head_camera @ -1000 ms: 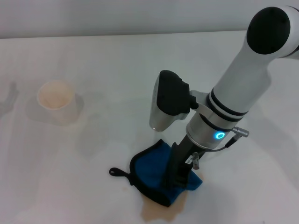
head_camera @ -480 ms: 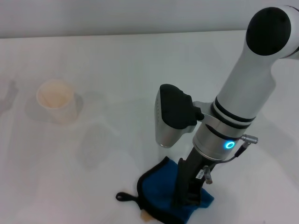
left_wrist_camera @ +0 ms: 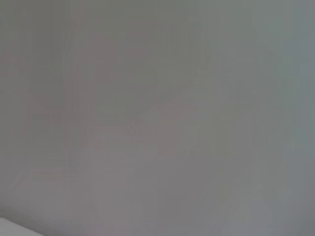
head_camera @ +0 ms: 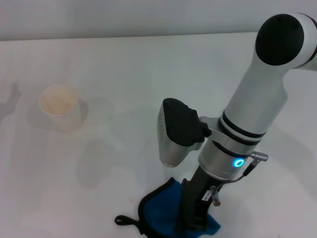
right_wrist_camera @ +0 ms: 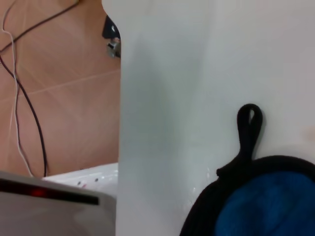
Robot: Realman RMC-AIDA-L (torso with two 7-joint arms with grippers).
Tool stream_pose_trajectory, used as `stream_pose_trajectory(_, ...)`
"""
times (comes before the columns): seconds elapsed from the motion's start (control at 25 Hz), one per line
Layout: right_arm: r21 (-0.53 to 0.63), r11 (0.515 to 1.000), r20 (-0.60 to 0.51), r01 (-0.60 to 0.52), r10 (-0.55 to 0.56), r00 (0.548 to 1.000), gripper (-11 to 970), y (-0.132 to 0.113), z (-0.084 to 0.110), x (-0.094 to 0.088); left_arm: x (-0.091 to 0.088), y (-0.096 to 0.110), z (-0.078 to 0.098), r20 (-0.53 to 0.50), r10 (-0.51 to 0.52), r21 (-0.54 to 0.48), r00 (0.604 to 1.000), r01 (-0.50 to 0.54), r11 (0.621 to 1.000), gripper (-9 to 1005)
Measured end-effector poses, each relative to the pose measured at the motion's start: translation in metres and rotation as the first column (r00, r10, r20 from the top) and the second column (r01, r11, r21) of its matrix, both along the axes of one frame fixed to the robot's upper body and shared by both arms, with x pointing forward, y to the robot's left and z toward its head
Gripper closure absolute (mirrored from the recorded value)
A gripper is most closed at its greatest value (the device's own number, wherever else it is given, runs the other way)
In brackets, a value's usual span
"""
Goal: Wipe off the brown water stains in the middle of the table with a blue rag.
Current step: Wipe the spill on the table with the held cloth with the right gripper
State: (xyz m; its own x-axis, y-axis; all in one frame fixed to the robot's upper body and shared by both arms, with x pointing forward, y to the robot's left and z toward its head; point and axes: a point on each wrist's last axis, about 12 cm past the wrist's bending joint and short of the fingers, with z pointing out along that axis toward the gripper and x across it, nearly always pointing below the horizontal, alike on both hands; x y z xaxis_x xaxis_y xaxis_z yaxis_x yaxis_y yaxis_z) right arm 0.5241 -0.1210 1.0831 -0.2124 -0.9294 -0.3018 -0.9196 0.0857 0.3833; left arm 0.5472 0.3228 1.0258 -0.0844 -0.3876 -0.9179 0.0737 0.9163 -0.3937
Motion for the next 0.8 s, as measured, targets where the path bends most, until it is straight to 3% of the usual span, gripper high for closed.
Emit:
stream_pose_trajectory(0.44,0.081,0.995,0.101,0.064,-0.072,0.992,913,0.006,-0.003,0.014,0.004,-0.002,0.001,-0.008,-0.002,0.003,1.0,0.002,1.0,119)
stream_pose_trajectory(0.8,0.141,0.963,0.175,0.228,-0.251,0.952,913,-0.003,-0.002,0.043,0.002,0.0,-0.001,-0.012,0.002,0.005,1.0,-0.002,1.0,120)
